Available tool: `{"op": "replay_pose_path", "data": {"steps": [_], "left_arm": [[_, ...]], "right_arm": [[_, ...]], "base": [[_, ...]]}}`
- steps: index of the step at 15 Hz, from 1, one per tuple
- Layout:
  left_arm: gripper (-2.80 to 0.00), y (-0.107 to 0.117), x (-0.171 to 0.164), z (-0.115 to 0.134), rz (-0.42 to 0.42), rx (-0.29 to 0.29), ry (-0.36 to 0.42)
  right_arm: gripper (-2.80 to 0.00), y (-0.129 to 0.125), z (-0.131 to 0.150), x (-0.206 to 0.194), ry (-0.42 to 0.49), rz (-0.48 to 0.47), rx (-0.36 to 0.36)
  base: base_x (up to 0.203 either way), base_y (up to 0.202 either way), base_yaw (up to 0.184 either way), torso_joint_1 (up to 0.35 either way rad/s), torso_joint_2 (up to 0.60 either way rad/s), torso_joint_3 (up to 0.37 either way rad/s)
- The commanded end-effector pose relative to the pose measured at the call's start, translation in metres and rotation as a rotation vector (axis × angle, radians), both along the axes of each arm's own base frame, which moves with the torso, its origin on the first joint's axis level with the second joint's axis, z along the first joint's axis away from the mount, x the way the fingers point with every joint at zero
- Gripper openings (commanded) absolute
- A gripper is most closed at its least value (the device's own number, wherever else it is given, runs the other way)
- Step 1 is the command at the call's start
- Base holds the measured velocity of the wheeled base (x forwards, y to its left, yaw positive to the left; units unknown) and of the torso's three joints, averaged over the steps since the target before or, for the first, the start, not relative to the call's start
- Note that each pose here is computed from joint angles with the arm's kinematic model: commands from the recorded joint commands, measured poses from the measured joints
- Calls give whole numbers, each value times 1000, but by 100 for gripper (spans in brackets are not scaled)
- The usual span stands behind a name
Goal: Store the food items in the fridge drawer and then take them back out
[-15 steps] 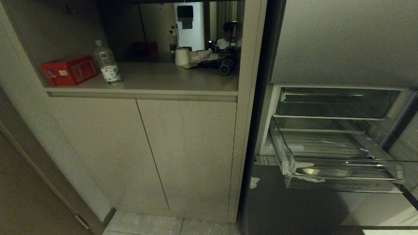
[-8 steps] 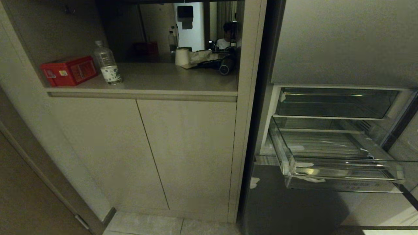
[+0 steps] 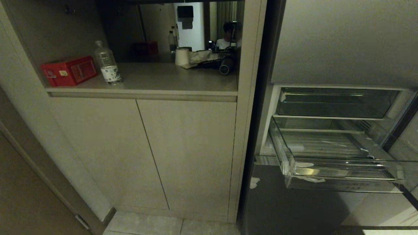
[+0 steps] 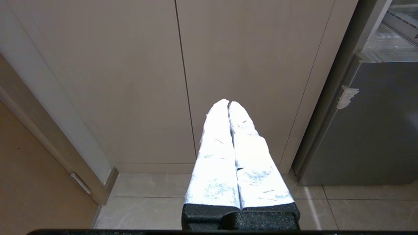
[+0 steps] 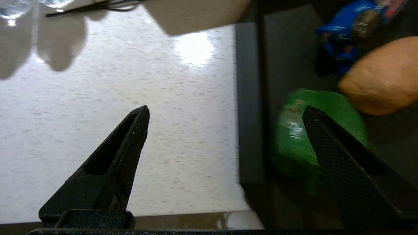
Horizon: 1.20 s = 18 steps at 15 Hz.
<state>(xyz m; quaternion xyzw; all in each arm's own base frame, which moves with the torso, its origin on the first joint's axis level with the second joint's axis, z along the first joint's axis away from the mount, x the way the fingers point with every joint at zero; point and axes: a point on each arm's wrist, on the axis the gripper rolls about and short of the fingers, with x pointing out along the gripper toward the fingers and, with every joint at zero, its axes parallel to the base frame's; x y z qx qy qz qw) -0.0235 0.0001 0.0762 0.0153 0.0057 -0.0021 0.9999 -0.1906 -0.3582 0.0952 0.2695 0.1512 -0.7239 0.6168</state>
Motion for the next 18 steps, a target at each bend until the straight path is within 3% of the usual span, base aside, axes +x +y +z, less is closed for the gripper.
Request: {"op": "replay_pose_path", "data": {"steps": [1,7,12,18], "left_arm": [[-280,0,0,0,1,0,1],[-280,0,0,0,1,0,2],[-280,0,0,0,1,0,1],[-280,0,0,0,-1,0,2]], "right_arm": [[0,7,-1,-16,27,-23,3],[0,23,-13,-46,43,-85,32],[0,20,-35,-48,30,-69,75],[0,13,-48,-51,37,-66,70]], "base": [[0,0,0,0,0,0],[0,0,0,0,0,0],[0,0,0,0,0,0],[0,0,0,0,0,0]]}}
